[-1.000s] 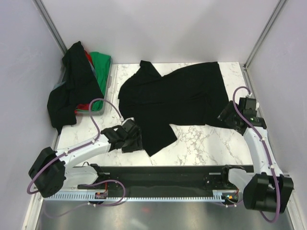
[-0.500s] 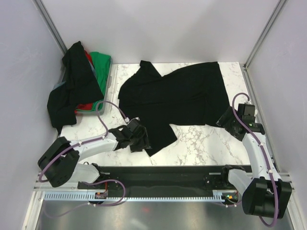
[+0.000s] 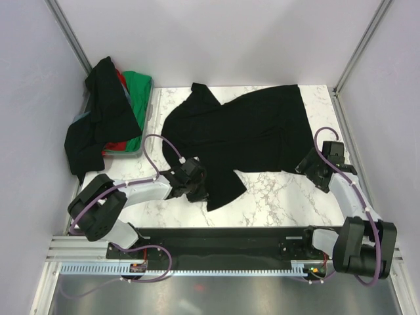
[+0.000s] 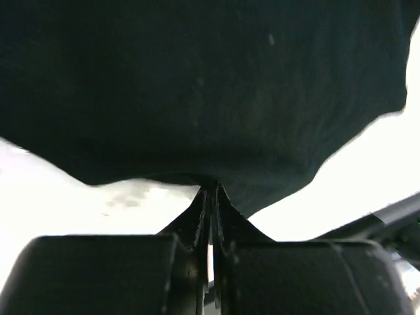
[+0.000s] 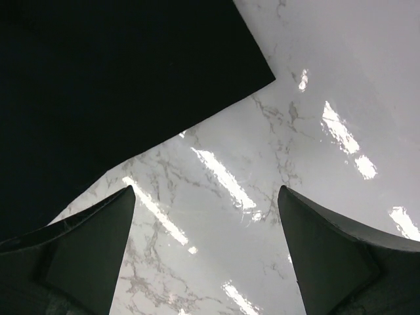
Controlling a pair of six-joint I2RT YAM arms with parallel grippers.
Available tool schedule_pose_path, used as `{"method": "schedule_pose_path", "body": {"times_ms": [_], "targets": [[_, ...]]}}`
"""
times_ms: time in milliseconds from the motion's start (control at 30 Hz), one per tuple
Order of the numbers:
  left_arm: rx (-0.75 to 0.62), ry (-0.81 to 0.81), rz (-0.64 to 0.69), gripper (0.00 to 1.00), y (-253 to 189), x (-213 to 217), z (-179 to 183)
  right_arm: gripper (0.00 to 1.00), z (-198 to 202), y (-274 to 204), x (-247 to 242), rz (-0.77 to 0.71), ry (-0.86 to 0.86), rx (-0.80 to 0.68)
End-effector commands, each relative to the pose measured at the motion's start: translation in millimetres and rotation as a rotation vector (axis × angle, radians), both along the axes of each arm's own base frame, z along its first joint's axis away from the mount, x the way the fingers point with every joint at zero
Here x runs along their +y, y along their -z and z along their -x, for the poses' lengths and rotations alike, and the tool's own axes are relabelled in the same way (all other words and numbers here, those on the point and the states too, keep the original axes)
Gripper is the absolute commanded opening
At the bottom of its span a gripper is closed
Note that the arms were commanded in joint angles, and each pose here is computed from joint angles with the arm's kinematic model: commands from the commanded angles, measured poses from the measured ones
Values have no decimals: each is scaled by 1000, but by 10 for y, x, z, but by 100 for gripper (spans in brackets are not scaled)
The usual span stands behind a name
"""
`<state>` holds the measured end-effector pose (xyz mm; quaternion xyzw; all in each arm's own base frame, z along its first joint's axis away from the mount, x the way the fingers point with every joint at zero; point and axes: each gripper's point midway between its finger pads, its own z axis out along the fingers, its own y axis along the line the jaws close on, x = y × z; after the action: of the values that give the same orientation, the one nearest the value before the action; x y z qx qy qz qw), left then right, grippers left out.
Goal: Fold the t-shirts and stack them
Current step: Fold the tshirt
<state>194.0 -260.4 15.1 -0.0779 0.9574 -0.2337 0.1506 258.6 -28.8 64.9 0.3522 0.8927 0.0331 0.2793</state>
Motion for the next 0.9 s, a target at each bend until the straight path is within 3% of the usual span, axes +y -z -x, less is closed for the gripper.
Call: {"method": "schedule_pose_path", "body": {"times_ms": [0,267,467,567,667,700,867], "targets": [[-60,-38,-159,2,-48,435,-237,98,-181,49,-155,12,51,-32],[-197,-176,-82,2,-713,1063,-795,97,-462,320,-409,1,87,19],[-194,-171,-71,2,-749,1086,-777,91,-600,621,-503,11,108,46],[-200,-179,-74,2,-750,1115,-771,79,-671,699,-480,-19,105,65],[-206,-182,-66,2,-792,1122,-757,57,-637,668,-454,-27,105,56],[-212,-184,-61,2,-828,1125,-760,43,-617,647,-455,-22,105,52],[-238,-198,-51,2,-1049,1180,-679,4,-466,391,-419,-12,84,18]]}}
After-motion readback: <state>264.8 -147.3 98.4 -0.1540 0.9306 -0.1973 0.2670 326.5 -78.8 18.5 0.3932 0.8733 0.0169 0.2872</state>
